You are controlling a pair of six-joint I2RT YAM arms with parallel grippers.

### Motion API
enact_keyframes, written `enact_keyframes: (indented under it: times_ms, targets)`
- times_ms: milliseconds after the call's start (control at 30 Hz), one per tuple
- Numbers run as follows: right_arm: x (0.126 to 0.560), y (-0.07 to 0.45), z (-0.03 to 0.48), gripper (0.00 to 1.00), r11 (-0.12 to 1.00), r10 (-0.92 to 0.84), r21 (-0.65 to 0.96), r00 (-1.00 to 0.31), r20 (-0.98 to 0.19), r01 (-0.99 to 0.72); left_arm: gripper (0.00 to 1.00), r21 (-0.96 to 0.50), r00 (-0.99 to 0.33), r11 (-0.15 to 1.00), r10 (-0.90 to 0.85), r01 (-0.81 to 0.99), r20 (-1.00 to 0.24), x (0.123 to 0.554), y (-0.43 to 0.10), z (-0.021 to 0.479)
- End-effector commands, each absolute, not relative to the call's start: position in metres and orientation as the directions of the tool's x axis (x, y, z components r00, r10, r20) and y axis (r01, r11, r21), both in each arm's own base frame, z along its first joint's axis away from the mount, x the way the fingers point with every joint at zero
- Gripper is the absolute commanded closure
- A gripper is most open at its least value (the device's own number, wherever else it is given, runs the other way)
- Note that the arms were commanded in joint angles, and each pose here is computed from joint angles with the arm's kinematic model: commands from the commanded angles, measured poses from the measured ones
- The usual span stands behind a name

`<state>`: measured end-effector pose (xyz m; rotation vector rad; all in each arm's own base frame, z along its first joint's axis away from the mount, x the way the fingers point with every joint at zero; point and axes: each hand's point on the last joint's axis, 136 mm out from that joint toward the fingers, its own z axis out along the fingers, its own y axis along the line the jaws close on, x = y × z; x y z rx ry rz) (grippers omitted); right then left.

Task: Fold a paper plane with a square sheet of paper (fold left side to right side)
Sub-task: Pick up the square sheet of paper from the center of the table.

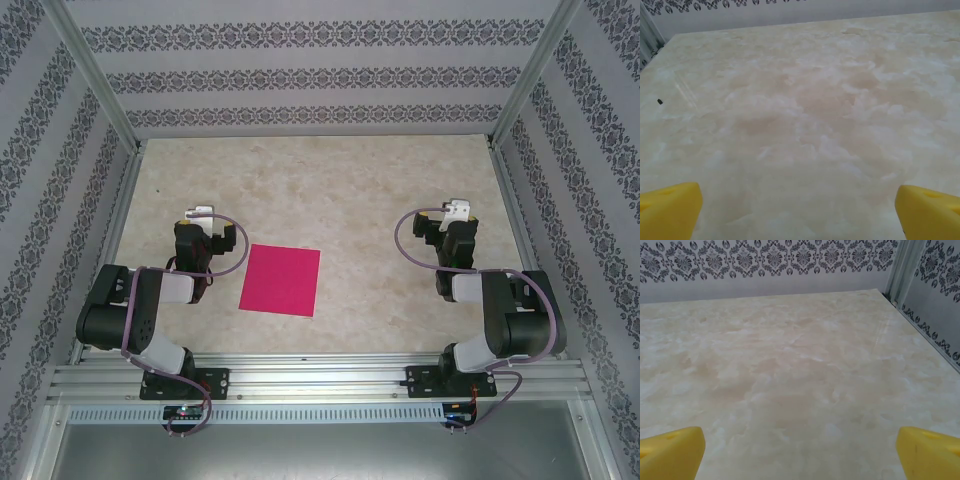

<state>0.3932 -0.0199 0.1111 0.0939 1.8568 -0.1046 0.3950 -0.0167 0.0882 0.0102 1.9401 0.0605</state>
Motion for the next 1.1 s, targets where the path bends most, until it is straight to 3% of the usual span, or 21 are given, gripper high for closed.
enact_keyframes:
  times_ms: [0,567,700,867,1000,1067]
  targets:
    - [0.401,-0.021,0.126,0.02,0.994,0.004,-0.022,-0.234,-0.972,0.106,0.00,0.057,-0.304,0.998,0.051,-0.009,-0.951,0.405,-0.016,0.104]
    - [0.402,-0.022,0.126,0.02,0.995,0.018,-0.005,-0.234,-0.972,0.095,0.00,0.052,-0.303,0.999,0.047,-0.009,-0.952,0.405,-0.015,0.104]
    - [0.400,-0.031,0.134,0.02,0.988,0.038,0.003,-0.231,-0.972,0.153,0.00,0.049,-0.327,0.995,0.020,-0.082,-0.945,0.405,-0.003,0.131]
    - [0.398,-0.030,0.155,0.02,0.981,0.130,0.068,-0.351,-0.927,0.183,0.00,-0.097,-0.478,0.987,-0.148,-0.130,-0.866,0.393,-0.008,0.171]
    - [0.397,0.011,0.172,0.02,0.984,0.180,0.154,-0.435,-0.882,0.093,0.00,-0.254,-0.636,0.963,-0.255,-0.095,-0.728,0.375,-0.044,0.172]
    - [0.395,0.042,0.179,0.02,0.980,0.185,0.196,-0.475,-0.860,0.027,0.00,-0.277,-0.717,0.960,-0.222,-0.042,-0.661,0.360,-0.068,0.169]
